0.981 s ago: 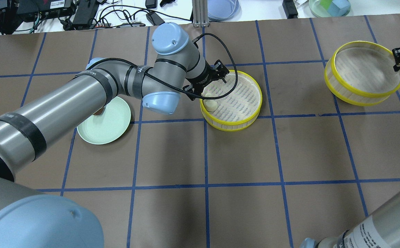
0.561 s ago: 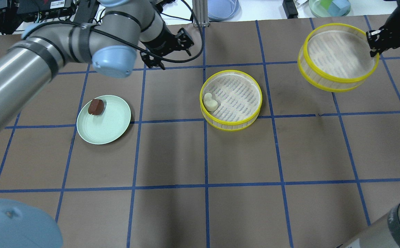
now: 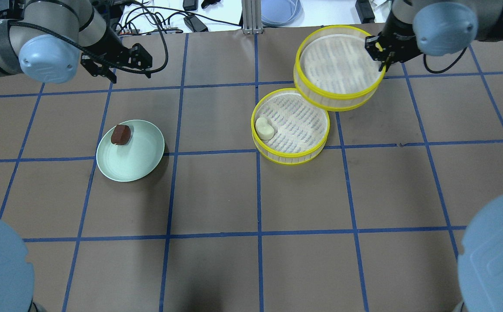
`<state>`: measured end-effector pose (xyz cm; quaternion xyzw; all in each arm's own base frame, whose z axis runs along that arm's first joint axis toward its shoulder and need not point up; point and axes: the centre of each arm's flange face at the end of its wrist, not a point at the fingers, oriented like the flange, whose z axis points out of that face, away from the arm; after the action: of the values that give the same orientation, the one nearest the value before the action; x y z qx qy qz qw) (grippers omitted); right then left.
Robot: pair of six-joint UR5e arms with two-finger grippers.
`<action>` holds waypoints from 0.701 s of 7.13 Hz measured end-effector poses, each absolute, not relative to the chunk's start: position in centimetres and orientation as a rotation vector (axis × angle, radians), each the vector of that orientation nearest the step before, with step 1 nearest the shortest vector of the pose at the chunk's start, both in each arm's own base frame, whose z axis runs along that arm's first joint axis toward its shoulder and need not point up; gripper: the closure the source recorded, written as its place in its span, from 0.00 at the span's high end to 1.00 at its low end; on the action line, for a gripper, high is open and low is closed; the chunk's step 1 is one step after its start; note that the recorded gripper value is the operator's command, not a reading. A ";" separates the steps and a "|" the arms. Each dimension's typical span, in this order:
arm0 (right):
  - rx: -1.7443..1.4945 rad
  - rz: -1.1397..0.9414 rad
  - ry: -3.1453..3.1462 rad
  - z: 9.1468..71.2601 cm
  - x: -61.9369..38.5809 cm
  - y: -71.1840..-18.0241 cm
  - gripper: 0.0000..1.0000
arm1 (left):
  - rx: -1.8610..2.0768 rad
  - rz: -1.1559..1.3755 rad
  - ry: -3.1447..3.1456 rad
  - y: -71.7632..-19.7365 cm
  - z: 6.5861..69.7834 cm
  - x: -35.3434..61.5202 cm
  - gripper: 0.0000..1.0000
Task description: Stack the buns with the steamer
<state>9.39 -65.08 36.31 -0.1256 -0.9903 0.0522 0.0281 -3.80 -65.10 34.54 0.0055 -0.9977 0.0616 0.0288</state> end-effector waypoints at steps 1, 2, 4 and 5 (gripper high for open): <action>-0.444 0.141 -3.051 35.3 13.4 -64.0 0.00 | -0.075 0.140 -3.127 -64.7 32.5 -1.7 1.00; -0.474 0.105 -3.045 33.8 15.5 -62.9 0.00 | -0.172 0.109 -3.164 -64.3 30.2 0.0 1.00; -0.483 0.037 -3.036 31.5 16.6 -61.5 0.00 | -0.368 0.064 -3.178 -63.7 25.2 1.9 0.99; -0.487 0.022 -3.038 31.1 16.8 -61.2 0.00 | -0.410 0.030 -3.169 -63.5 23.2 2.1 0.99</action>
<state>16.82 -61.19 31.09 -0.1582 -0.9869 0.0070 0.0325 2.14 -63.49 23.20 -0.1282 -0.9913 0.0093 -0.0268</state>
